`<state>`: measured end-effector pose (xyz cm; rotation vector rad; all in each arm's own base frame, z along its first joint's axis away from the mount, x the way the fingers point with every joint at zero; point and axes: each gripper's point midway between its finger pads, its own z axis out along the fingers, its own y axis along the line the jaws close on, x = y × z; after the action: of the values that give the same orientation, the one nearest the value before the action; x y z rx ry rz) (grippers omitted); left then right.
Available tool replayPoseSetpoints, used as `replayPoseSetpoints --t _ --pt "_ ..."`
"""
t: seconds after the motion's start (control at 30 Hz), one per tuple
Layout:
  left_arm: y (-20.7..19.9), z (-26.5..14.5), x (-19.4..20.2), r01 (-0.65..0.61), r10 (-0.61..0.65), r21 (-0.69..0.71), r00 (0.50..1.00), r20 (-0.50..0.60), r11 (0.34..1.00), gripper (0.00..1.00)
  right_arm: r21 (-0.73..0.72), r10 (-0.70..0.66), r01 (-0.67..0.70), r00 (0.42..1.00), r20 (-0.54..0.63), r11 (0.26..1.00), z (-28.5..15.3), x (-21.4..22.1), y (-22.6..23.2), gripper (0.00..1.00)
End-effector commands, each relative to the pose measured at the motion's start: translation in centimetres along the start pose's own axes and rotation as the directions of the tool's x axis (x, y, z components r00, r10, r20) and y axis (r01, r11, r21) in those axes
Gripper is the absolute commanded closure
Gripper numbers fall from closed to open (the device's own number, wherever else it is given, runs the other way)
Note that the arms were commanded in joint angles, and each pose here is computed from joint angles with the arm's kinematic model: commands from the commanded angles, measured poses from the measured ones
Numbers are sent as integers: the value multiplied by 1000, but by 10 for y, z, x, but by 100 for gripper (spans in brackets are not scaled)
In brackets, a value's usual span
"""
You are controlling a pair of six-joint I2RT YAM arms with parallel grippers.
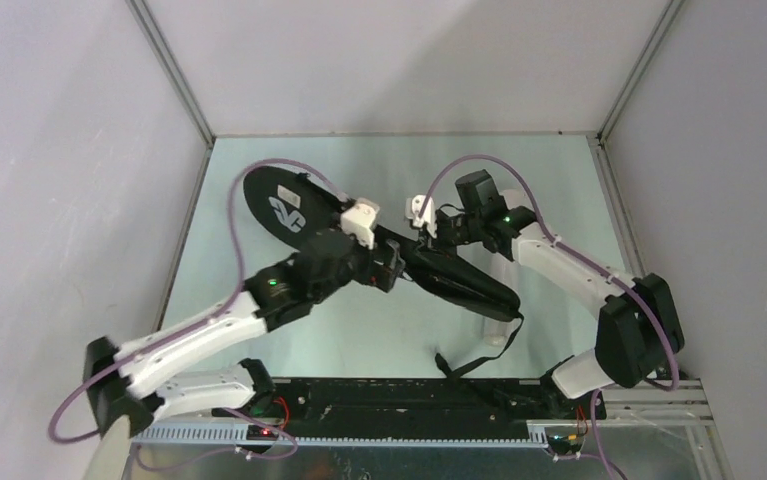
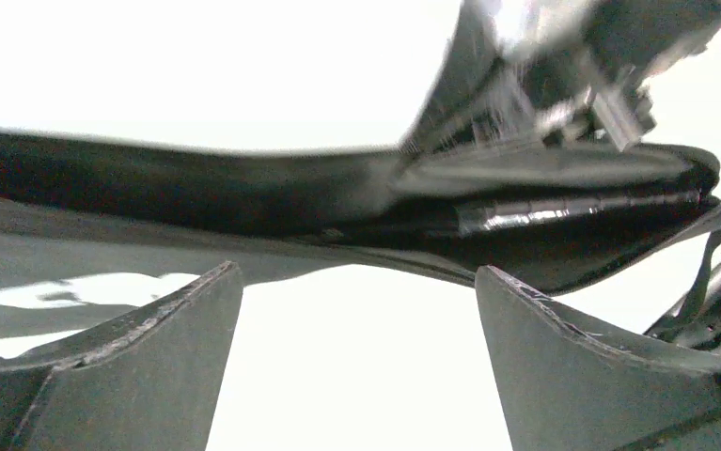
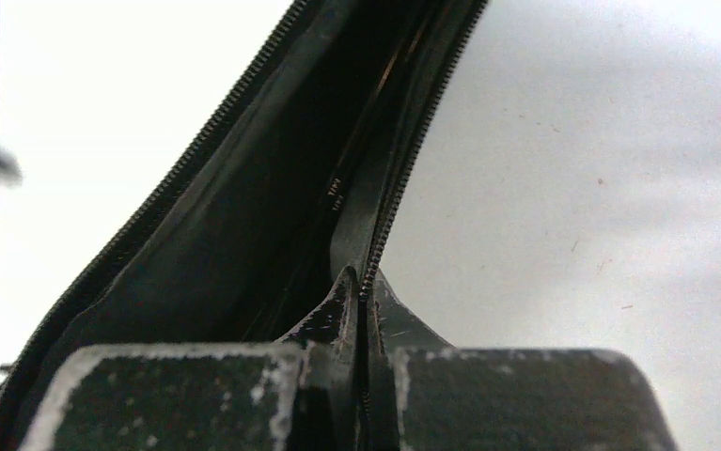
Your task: Pack up the badminton gear
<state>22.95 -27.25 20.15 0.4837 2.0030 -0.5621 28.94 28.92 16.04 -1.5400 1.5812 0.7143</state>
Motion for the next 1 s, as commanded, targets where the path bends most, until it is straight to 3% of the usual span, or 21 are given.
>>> replayPoseSetpoints --t 0.0,0.03,0.13,0.17,0.2,0.23,0.27,0.33,0.47,0.63,0.73,0.87,0.97 --pt "35 -66 -92 -242 266 -145 948 173 959 0 -60 -235 243 966 112 968 -37 -47 11 100" --pt "43 -78 -102 -330 359 -167 915 186 929 0 -86 -230 237 969 91 968 -41 -41 16 100" --pt "62 -103 -138 -453 486 -179 832 267 873 0 -91 -238 243 969 64 966 -53 -41 16 100" --pt "51 -109 -143 -551 555 -108 774 303 827 0 -93 -244 247 969 51 964 -57 -39 18 100" --pt "62 -116 -150 -577 585 -125 755 296 807 0 -87 -244 246 969 37 965 -59 -36 16 100" --pt "57 -118 -151 -663 654 -90 691 307 743 0 -89 -244 245 970 25 965 -62 -34 18 100" --pt "65 -122 -149 -692 685 -88 675 275 717 0 -86 -239 240 971 15 967 -64 -31 17 100" --pt "71 -123 -139 -811 799 -47 562 216 583 0 -89 -223 222 975 4 971 -68 -27 17 100" --pt "74 -125 -95 -899 895 166 427 130 405 0 -85 -164 160 986 -39 983 -71 -12 13 100" --pt "80 -132 -66 -901 933 314 344 104 298 0 -102 -78 68 992 -96 992 -75 9 6 100" --pt "94 -127 -44 -893 963 389 265 51 225 0 -106 3 -16 993 -117 994 -81 14 -2 100" --pt "119 -111 -7 -864 970 445 238 -54 236 0 -161 200 -222 970 -141 962 -88 21 -12 100" --pt "123 -105 21 -839 972 494 228 -60 227 0 -214 322 -360 927 -191 908 -94 30 -18 100"
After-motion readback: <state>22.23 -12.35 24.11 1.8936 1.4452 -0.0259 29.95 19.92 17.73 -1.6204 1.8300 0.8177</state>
